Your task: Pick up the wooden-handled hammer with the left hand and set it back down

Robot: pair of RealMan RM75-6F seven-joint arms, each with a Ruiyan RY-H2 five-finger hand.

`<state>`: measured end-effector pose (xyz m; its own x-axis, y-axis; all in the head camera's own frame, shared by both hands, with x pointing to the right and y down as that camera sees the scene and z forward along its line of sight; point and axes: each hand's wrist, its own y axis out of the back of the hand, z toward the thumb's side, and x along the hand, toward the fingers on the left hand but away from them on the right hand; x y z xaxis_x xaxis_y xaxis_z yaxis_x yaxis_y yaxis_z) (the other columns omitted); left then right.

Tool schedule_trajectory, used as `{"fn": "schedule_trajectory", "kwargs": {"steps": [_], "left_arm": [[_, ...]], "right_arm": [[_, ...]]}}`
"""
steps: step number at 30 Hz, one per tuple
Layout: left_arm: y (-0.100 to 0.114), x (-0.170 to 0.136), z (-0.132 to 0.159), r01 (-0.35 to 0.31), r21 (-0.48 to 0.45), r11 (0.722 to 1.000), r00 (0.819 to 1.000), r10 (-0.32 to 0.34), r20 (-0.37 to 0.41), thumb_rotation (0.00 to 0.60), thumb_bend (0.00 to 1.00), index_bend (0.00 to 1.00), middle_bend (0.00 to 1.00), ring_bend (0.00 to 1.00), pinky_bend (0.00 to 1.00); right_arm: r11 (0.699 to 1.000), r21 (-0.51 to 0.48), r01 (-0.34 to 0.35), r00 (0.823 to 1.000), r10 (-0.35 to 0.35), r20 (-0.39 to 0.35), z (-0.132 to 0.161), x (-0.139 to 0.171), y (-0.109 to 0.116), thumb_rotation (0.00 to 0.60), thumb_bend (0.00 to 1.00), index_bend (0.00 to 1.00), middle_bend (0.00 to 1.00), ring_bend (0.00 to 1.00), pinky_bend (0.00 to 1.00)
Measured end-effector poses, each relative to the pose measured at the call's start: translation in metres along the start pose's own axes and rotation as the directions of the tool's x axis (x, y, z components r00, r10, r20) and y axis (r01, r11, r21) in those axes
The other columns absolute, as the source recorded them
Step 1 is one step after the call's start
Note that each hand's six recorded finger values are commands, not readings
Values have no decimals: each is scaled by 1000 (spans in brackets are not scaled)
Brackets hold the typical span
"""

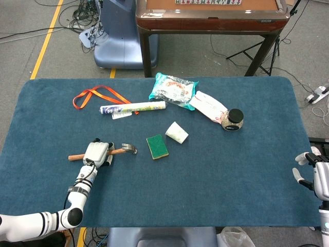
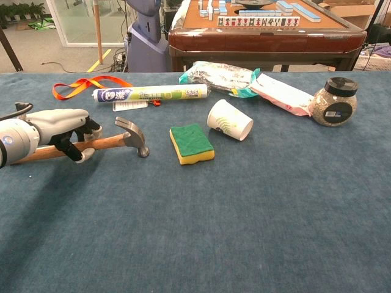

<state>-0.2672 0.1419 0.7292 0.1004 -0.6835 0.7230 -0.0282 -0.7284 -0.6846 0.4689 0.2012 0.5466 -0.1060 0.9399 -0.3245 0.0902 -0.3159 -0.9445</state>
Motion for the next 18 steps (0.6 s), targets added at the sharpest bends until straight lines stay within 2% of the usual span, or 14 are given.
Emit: {"fn": "schedule_trajectory", "kwargs": {"steps": [12,18], "left_arm": [[3,0,0,-37,-17,999,999,37,24,600,472,559,611,435,121],[6,-1,0,-45,-31,999,998,46,40,600,516,596,649,478,121]], "right_arm": [[1000,-1,-4,1000,4,-3,1,0,0,600,257,486,517,474,416],[1000,0,-7,1000,7,-5,1,1,-1,600,257,486,517,474,416]]}}
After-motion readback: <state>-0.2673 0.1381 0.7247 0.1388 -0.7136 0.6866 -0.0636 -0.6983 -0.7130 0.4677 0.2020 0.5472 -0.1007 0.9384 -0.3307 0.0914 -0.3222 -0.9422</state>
